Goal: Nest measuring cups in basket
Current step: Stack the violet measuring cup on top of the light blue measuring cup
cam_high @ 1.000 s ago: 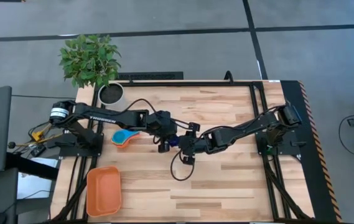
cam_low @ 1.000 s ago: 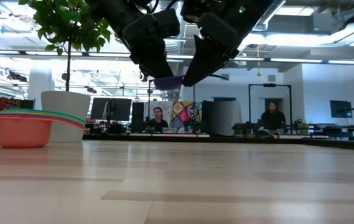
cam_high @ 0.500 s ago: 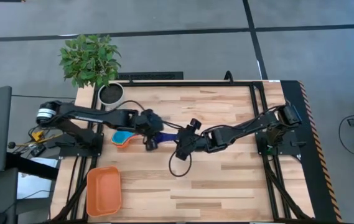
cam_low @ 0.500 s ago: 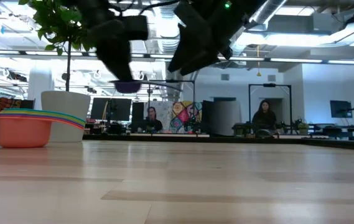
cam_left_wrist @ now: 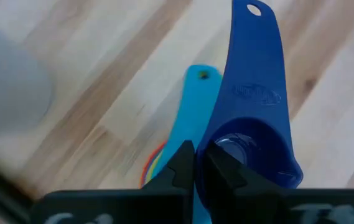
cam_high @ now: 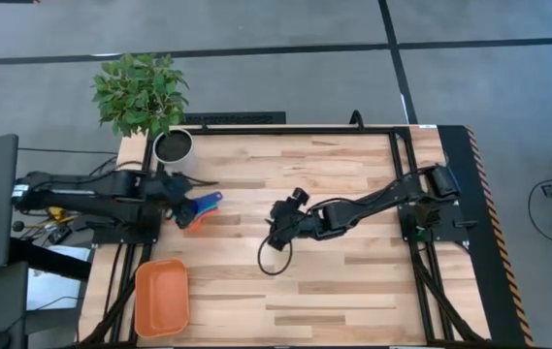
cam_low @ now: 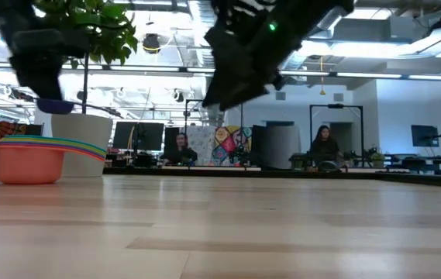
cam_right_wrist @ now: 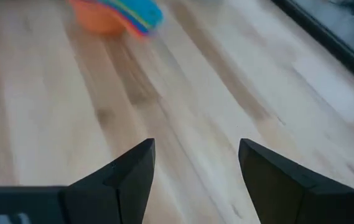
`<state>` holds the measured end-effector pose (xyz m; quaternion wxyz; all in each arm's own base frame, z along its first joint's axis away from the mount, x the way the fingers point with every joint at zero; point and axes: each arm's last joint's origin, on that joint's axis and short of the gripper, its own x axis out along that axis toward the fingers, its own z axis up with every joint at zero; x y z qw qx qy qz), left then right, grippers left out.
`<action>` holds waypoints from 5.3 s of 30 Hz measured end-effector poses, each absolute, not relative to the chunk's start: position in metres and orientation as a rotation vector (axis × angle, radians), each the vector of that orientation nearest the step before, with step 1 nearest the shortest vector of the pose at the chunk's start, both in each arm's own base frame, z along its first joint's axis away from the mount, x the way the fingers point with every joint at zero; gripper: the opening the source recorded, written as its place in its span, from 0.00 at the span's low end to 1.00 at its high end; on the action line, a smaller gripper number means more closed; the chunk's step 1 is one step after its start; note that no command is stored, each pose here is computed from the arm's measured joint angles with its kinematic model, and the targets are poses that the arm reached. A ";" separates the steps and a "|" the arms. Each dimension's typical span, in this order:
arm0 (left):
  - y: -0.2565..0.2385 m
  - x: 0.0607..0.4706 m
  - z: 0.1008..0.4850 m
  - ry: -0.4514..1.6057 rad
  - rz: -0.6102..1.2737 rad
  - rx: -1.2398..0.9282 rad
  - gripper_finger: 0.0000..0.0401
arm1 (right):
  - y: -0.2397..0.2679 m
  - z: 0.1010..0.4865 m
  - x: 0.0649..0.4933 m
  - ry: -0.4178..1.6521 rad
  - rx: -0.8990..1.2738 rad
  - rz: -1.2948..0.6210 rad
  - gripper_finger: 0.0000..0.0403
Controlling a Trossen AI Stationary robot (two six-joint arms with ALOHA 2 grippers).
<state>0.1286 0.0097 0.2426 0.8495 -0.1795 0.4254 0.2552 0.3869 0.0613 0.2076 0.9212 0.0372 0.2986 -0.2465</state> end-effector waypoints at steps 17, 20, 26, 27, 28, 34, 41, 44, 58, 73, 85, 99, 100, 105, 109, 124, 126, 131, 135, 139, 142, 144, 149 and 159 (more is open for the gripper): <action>0.009 0.094 0.202 0.908 0.595 -0.534 0.04 | 0.050 0.194 0.401 0.592 0.128 -0.466 0.63; 0.008 0.094 0.202 0.911 0.591 -0.537 0.06 | 0.049 0.194 0.401 0.585 0.133 -0.469 0.63; 0.008 0.095 0.202 0.927 0.576 -0.539 0.17 | 0.048 0.196 0.403 0.560 0.143 -0.467 0.63; 0.008 0.095 0.202 0.926 0.578 -0.537 0.19 | 0.048 0.197 0.404 0.552 0.146 -0.466 0.63; 0.008 0.095 0.202 0.925 0.581 -0.534 0.22 | 0.048 0.197 0.404 0.548 0.148 -0.465 0.63; 0.009 0.095 0.204 0.899 0.617 -0.517 0.36 | 0.048 0.197 0.404 0.544 0.161 -0.468 0.63; 0.010 0.096 0.218 0.848 0.623 -0.488 0.40 | 0.049 0.197 0.404 0.543 0.187 -0.459 0.63; 0.011 0.097 0.226 0.810 0.636 -0.453 0.38 | 0.050 0.197 0.405 0.550 0.202 -0.422 0.63; 0.014 0.130 0.221 0.649 0.639 -0.368 0.38 | 0.064 0.202 0.407 0.516 0.187 -0.306 0.63; 0.024 0.165 0.191 0.821 0.790 -0.142 0.37 | 0.075 0.203 0.403 0.465 0.140 -0.443 0.63; 0.026 0.177 0.176 0.939 0.654 -0.211 0.37 | 0.075 0.203 0.403 0.469 0.140 -0.443 0.63; 0.009 0.188 0.206 0.932 0.547 -0.181 0.37 | 0.075 0.203 0.403 0.470 0.139 -0.443 0.63; 0.006 0.188 0.208 0.945 0.536 -0.171 0.37 | 0.075 0.203 0.403 0.470 0.139 -0.443 0.63; -0.013 0.186 0.210 0.970 0.403 -0.142 0.33 | 0.075 0.203 0.403 0.471 0.139 -0.443 0.63; -0.036 0.182 0.210 0.998 0.263 -0.121 0.27 | 0.075 0.203 0.403 0.470 0.140 -0.443 0.63; -0.076 0.174 0.200 1.013 0.051 0.151 0.02 | 0.074 0.203 0.403 0.470 0.141 -0.444 0.63; -0.077 0.176 0.190 1.050 0.039 0.173 0.01 | 0.074 0.203 0.403 0.470 0.140 -0.444 0.63; -0.079 0.182 0.179 1.071 0.083 0.216 0.00 | 0.074 0.203 0.403 0.470 0.141 -0.444 0.63; -0.077 0.183 0.177 1.060 0.136 0.251 0.00 | 0.074 0.203 0.403 0.470 0.141 -0.444 0.63; -0.075 0.184 0.178 1.025 0.214 0.286 0.00 | 0.074 0.203 0.403 0.470 0.141 -0.444 0.63; -0.073 0.184 0.179 1.003 0.267 0.307 0.00 | 0.074 0.203 0.403 0.470 0.141 -0.444 0.63; -0.072 0.184 0.179 1.001 0.278 0.308 0.00 | 0.074 0.203 0.403 0.470 0.141 -0.444 0.63; -0.072 0.188 0.184 0.991 0.274 0.310 0.00 | 0.074 0.203 0.403 0.470 0.141 -0.444 0.63; -0.035 0.208 0.230 0.980 0.535 0.422 0.00 | 0.066 0.203 0.405 0.468 0.154 -0.462 0.63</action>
